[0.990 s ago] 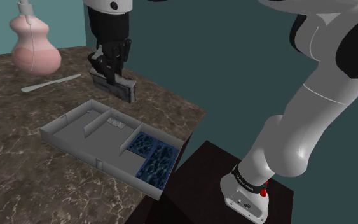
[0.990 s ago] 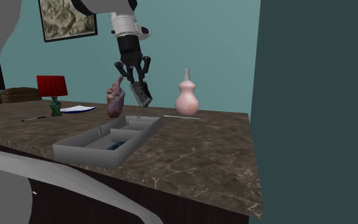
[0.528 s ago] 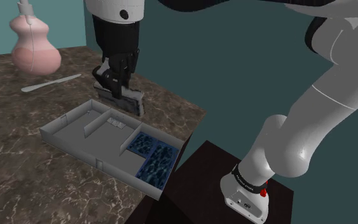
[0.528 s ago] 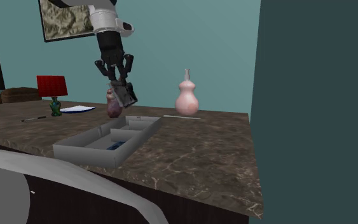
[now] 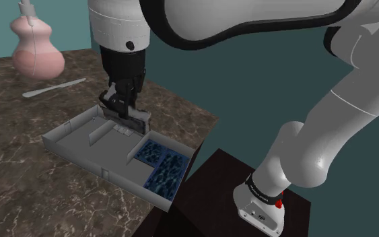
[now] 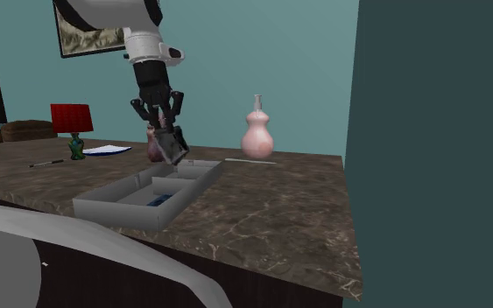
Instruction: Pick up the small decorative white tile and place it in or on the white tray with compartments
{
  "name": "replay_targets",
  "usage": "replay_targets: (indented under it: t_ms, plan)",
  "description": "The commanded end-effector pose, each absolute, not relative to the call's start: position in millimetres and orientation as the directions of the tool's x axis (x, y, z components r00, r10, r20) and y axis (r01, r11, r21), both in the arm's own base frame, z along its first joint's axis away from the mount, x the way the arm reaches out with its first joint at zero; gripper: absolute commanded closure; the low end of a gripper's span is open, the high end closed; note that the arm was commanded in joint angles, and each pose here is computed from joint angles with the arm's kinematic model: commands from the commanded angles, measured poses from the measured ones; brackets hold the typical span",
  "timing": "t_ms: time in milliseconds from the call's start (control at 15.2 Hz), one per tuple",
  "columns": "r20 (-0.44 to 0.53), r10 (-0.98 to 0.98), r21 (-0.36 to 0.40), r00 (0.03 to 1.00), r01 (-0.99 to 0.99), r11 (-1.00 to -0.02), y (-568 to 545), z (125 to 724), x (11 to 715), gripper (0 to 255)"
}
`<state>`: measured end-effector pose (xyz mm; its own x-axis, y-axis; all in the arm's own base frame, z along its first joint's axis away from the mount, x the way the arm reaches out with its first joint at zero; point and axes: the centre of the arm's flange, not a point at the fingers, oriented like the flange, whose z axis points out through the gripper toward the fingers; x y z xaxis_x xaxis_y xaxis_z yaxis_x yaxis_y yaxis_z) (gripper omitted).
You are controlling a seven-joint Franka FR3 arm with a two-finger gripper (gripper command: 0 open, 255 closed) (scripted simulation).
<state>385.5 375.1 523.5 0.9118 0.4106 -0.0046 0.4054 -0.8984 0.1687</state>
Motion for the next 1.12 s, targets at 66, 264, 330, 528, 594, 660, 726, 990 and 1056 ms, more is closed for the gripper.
replay_targets:
  t_ms: [66,264,330,528,594,660,726,990,1056]
  plan:
    - [-0.004,0.411,0.168,0.912,0.405,-0.898,375,506,387,255]
    - [-0.004,0.411,0.168,0.912,0.405,-0.898,375,490,387,255]
    - [-0.004,0.411,0.168,0.912,0.405,-0.898,375,485,387,255]
    - [-0.004,0.411,0.168,0.912,0.405,-0.898,375,474,386,255]
    - [-0.004,0.411,0.168,0.912,0.405,-0.898,375,474,386,255]
    - [-0.004,0.411,0.168,0.912,0.405,-0.898,375,474,387,255]
    - [-0.004,0.411,0.168,0.912,0.405,-0.898,375,474,387,255]
    - [-0.004,0.411,0.169,0.912,0.405,-0.898,374,474,386,0]
    - [-0.004,0.411,0.168,0.912,0.405,-0.898,373,476,386,0]
